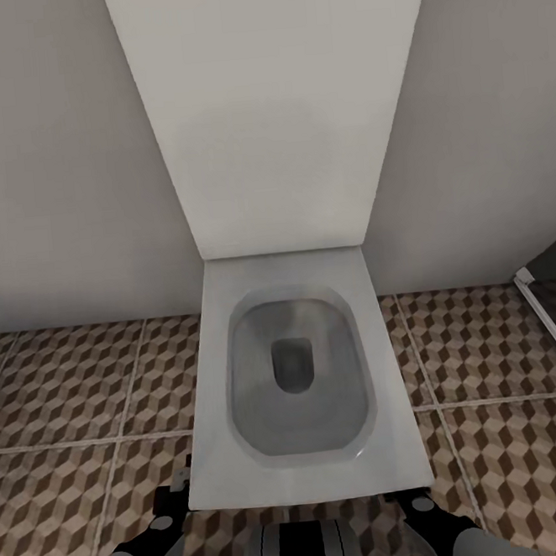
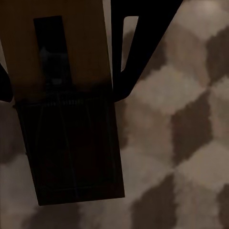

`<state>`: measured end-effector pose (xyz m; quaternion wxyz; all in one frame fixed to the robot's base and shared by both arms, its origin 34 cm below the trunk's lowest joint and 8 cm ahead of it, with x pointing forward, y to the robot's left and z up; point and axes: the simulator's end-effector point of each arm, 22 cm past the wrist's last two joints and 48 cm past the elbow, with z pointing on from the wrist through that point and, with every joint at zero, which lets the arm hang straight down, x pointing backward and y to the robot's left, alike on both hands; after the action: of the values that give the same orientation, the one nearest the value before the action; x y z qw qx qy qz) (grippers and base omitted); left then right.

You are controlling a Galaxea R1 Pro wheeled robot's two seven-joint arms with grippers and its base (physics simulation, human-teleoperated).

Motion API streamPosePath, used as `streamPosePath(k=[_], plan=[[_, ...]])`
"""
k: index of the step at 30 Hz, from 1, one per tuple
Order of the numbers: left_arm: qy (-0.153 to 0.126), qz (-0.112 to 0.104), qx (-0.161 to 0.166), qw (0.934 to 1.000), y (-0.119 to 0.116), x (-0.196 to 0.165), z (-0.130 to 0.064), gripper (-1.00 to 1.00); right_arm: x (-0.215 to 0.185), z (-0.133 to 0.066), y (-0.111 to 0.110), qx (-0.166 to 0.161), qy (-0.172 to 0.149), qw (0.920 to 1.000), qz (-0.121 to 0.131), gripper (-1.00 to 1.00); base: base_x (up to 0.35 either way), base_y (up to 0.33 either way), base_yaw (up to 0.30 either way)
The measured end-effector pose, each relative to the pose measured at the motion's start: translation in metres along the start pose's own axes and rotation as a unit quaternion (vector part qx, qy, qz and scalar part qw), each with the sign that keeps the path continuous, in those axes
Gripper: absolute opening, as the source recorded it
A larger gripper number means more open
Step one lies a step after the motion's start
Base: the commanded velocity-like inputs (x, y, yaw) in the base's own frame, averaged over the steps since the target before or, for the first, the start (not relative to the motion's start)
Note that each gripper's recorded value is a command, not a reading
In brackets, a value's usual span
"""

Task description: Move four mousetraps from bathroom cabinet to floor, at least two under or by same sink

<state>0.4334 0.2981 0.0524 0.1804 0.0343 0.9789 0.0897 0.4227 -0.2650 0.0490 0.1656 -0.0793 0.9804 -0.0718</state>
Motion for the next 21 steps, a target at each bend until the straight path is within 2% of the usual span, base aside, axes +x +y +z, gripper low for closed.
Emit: streamPosePath(k=[4,8,12,15,21], plan=[[0.000,0.002,0.005,1.0000,0.000,0.000,0.000,-1.00,0.007,0.003,-0.041,0.026,0.005,0.9996,-0.006,-1.00,0.000,0.000,0.000],[0.000,0.002,0.016,0.9999,-0.004,0.000,0.000,-1.00,0.009,0.004,-0.063,0.039,0.005,0.9992,-0.011,-1.00,0.000,0.000,0.000],[0.000,0.002,0.036,0.9993,-0.010,0.001,0.000,-1.00,0.001,0.006,-0.079,0.050,-0.003,0.9987,-0.013,-1.00,0.000,0.000,0.000],[0.000,0.004,0.041,0.9992,-0.006,0.001,0.001,-1.00,-0.006,0.007,-0.096,0.061,-0.011,0.9980,-0.014,-1.00,0.000,0.000,0.000],[-0.002,0.007,0.048,0.9988,0.000,-0.001,0.002,-1.00,-0.010,0.007,-0.103,0.066,-0.016,0.9976,-0.015,-1.00,0.000,0.000,0.000]])
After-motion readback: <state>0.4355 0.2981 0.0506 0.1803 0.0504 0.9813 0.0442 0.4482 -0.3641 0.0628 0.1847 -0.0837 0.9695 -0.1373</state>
